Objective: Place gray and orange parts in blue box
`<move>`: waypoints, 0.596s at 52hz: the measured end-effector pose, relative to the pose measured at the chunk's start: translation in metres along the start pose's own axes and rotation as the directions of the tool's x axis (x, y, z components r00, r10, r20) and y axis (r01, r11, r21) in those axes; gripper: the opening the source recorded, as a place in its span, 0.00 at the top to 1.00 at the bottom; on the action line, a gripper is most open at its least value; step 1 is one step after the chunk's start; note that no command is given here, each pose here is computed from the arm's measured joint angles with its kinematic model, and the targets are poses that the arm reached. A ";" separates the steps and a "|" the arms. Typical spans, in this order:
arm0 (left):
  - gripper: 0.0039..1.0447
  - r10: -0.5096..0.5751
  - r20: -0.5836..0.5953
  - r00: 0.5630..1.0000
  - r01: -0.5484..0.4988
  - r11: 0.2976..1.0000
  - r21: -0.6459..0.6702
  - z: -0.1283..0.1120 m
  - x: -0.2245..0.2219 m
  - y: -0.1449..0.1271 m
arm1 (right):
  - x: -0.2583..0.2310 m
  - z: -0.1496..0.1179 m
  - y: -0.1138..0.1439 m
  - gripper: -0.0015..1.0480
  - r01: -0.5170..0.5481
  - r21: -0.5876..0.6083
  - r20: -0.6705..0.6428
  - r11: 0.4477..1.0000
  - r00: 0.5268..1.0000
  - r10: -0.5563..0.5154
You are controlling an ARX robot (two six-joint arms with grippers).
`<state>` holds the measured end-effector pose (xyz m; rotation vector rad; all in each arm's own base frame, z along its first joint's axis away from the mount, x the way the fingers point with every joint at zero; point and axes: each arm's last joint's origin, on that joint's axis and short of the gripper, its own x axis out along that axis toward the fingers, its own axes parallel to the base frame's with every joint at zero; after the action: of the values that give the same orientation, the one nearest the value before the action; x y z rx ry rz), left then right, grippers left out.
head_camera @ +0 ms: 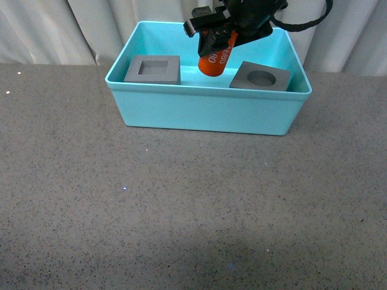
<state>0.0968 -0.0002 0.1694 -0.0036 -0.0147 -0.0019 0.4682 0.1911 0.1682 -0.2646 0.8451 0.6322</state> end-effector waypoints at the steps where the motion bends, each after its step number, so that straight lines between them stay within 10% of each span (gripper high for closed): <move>1: 0.06 0.000 0.000 1.000 0.000 1.000 0.000 0.000 0.000 0.000 | 0.002 0.000 -0.001 0.57 0.003 -0.003 -0.001 1.000 1.000 -0.003; 31: 0.06 0.000 0.000 1.000 0.000 1.000 0.000 0.000 0.000 0.000 | 0.059 -0.009 -0.002 0.57 -0.016 0.017 -0.130 1.000 0.991 0.018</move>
<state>0.0968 -0.0002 0.1694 -0.0040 -0.0147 -0.0019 0.4933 0.2097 0.1169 -0.2871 0.9782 0.6285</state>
